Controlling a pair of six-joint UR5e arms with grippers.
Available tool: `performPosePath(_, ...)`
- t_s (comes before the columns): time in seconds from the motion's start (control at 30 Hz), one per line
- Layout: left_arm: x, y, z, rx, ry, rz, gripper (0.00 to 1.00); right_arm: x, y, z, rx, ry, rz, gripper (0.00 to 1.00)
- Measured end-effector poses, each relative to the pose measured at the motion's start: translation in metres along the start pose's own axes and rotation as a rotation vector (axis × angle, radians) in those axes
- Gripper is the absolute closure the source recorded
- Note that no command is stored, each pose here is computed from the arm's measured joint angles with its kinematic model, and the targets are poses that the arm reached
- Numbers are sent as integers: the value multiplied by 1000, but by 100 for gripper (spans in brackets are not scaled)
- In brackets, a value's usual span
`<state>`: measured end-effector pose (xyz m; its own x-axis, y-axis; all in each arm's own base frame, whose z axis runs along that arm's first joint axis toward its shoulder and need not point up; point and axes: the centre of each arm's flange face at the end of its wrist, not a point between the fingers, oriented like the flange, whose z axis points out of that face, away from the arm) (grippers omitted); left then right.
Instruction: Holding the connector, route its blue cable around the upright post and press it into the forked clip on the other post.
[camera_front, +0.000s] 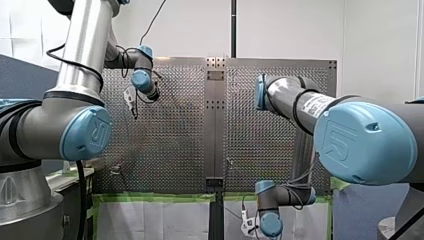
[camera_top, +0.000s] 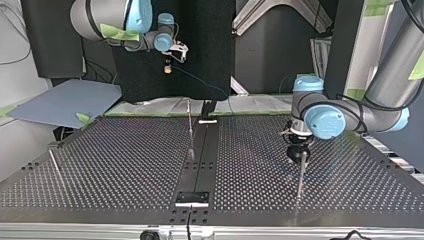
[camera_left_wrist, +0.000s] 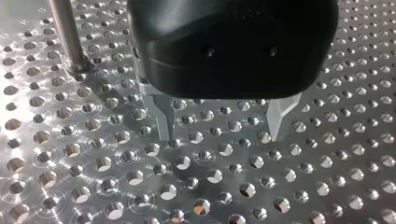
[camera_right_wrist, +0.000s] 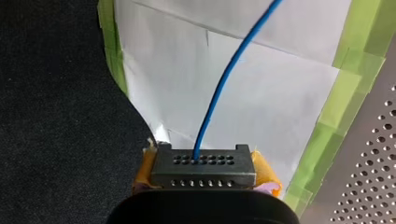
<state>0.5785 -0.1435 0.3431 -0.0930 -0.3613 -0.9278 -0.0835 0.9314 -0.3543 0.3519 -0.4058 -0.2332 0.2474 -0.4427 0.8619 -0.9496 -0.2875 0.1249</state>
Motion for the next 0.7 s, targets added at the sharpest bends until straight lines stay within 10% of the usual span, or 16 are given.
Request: performPosePath(0.7,3,-6,-3,-3,7,12,0,79,10,-22,-10,116,39,100)
